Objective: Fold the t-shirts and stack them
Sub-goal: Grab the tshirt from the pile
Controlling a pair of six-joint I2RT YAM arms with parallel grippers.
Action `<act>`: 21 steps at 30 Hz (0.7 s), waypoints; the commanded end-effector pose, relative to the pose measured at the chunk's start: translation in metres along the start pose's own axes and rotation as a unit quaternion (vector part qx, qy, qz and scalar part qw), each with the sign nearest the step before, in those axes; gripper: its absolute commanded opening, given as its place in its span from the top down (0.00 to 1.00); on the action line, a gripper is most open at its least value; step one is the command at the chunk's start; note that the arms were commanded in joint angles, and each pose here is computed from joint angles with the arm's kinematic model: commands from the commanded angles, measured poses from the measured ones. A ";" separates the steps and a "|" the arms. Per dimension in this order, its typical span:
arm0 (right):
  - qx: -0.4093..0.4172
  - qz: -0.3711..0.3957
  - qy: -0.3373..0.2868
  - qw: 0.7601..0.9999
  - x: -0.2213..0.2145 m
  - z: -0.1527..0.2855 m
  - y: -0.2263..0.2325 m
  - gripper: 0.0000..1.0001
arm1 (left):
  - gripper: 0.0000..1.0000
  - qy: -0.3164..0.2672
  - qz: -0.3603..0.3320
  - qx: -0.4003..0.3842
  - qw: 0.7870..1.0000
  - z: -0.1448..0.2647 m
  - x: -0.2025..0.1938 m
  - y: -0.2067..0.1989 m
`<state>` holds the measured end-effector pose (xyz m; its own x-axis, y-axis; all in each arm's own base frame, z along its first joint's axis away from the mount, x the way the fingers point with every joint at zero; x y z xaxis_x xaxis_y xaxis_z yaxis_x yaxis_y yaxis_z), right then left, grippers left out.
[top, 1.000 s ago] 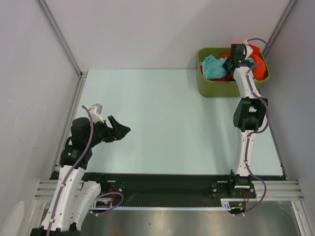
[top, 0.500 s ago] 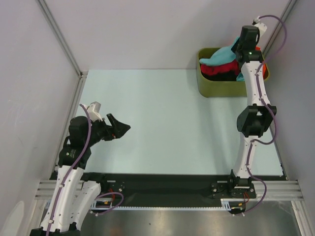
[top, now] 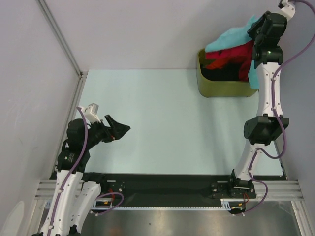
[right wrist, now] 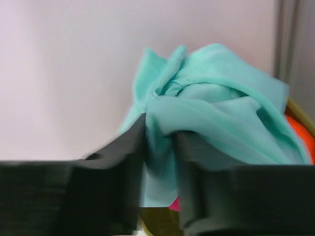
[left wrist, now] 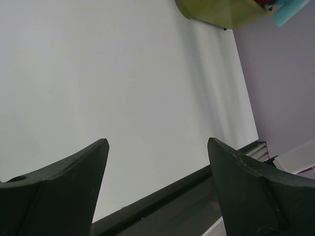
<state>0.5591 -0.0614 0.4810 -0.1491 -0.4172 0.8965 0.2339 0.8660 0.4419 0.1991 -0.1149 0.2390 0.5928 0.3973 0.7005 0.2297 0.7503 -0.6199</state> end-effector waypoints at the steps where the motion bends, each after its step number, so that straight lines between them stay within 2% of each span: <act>1: 0.006 -0.007 0.077 0.997 -0.064 -0.030 -0.019 0.77 | 0.12 0.002 0.010 -0.013 1.000 0.005 0.003 -0.008; 2: -0.005 -0.010 0.084 0.996 -0.072 -0.033 -0.026 0.98 | 0.12 0.005 0.012 -0.012 1.000 0.004 0.001 -0.007; 5: -0.031 -0.023 0.114 0.993 -0.095 -0.041 -0.045 1.00 | 0.12 0.013 0.014 -0.010 1.000 0.004 -0.003 -0.006; 6: -0.031 -0.026 0.125 0.991 -0.103 -0.042 -0.048 0.94 | 0.12 0.013 0.012 -0.009 1.000 0.005 -0.004 -0.005; 8: -0.035 -0.029 0.136 0.990 -0.112 -0.042 -0.052 0.58 | 0.12 0.019 0.014 -0.006 1.000 0.004 -0.006 -0.004; 9: -0.033 -0.030 0.140 0.989 -0.116 -0.043 -0.053 0.56 | 0.12 0.022 0.015 -0.006 1.000 0.002 -0.008 -0.002; 10: -0.024 -0.031 0.153 0.987 -0.124 -0.043 -0.052 0.75 | 0.12 0.023 0.017 -0.007 1.000 0.001 -0.008 -0.002; 11: -0.026 -0.031 0.159 0.986 -0.129 -0.044 -0.054 0.99 | 0.12 0.024 0.017 -0.009 1.000 0.001 -0.008 -0.003; 16: -0.016 -0.035 0.164 0.986 -0.129 -0.040 -0.045 1.00 | 0.12 0.023 0.015 -0.013 1.000 -0.002 -0.005 -0.004; 21: 0.020 -0.051 0.109 0.993 -0.068 -0.027 -0.013 1.00 | 0.12 0.027 0.019 -0.021 0.999 -0.002 -0.008 -0.005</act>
<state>0.6100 -0.0612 0.3142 0.2106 -0.5562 0.8039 0.3157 0.8170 0.4825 0.1936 -0.1201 0.2297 0.6510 0.3874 0.6527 0.2130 0.7321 -0.6470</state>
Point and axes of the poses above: each gripper's point midway between its finger pads, its own z axis back along the fingers, its own y axis along the line the jaws close on, x = y × z, the point moved 1 cm from there along z, back along the fingers, and after that the axes turned 2 degrees about -z, right-handed, at the moved point
